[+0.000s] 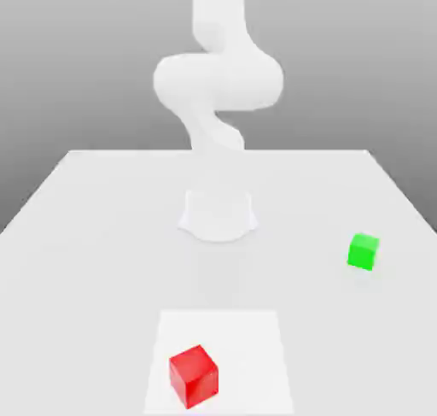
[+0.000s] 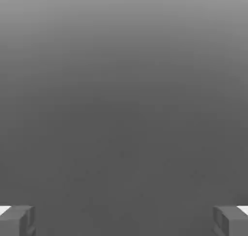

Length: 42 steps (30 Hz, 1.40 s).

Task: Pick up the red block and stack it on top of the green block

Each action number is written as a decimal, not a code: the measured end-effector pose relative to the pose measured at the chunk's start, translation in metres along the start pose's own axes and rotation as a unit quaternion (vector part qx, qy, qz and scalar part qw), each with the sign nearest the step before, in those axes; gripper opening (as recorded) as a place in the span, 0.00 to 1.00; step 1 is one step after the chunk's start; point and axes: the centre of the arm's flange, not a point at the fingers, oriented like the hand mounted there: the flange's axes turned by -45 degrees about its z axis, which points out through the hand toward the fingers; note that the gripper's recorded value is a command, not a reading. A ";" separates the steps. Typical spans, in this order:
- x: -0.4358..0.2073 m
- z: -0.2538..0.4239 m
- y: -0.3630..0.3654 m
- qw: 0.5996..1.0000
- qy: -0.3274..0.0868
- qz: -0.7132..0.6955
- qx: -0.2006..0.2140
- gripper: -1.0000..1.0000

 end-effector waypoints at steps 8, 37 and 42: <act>-0.037 0.163 0.010 0.989 -0.119 -0.083 0.025 0.50; -0.282 0.438 0.024 0.904 -0.341 -0.237 0.099 0.00; -0.249 0.397 0.011 0.900 -0.336 -0.254 0.111 0.00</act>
